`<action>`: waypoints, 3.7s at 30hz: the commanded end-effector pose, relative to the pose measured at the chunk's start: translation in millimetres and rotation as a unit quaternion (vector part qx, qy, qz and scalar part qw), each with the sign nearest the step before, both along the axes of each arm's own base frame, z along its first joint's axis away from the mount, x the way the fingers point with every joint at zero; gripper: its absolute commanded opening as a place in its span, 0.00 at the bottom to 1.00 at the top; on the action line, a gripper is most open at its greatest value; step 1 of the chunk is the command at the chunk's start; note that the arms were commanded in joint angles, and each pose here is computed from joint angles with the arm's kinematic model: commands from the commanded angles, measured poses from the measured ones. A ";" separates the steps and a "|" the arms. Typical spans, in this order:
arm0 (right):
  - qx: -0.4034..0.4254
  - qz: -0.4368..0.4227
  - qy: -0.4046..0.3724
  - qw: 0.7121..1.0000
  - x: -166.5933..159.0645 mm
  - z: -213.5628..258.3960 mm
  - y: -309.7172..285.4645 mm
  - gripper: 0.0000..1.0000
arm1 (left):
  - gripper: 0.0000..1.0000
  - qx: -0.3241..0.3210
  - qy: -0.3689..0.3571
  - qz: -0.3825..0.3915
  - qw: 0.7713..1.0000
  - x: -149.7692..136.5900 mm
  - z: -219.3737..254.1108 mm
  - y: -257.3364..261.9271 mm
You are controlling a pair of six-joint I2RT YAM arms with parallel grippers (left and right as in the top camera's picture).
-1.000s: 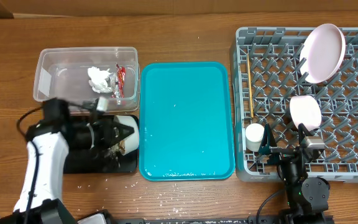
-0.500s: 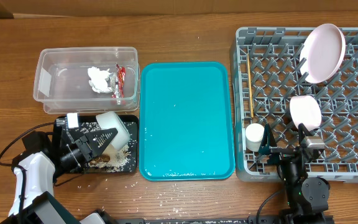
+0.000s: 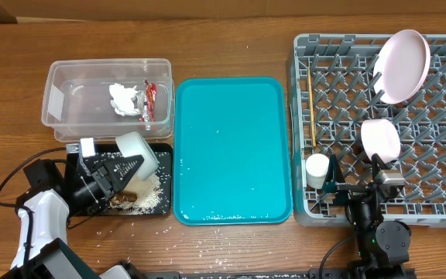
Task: Sort waste into correct bins and load items into the dishwasher
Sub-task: 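Tip the food-scrap bowl to empty scraps onto the black tray, then carry the emptied white bowl with the left gripper over the rack, then release the white bowl into the rack's back row, retract left arm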
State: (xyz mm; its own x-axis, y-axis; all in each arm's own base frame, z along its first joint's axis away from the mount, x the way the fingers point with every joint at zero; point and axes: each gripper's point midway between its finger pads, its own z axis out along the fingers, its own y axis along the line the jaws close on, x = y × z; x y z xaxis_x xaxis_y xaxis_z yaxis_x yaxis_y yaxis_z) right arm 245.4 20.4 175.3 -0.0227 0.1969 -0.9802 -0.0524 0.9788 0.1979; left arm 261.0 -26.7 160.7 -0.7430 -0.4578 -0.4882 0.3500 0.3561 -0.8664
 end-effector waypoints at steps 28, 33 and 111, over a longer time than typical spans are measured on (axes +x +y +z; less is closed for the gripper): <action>0.000 -0.003 -0.002 1.000 0.2 -1.9 -1.3 1.00 | 0.04 -0.036 -0.107 -0.217 0.970 112.4 111.2 -360.2; 0.000 -0.003 -0.002 1.000 0.2 -2.0 -1.3 1.00 | 0.04 -0.066 -0.115 -0.289 0.948 118.4 98.6 -419.4; 0.000 -0.003 -0.002 1.000 0.2 -2.0 -1.3 1.00 | 0.66 0.516 0.126 0.169 0.830 73.1 153.6 -86.4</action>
State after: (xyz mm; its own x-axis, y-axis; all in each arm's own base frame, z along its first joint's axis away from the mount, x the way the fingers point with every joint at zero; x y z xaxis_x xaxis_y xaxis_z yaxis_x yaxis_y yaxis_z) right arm 245.4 20.3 175.5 -0.0220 0.1970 -0.9801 -0.0525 0.9788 0.1980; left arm 362.9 -198.3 241.7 -0.8532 0.1480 -0.5002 0.1934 0.9803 -0.0398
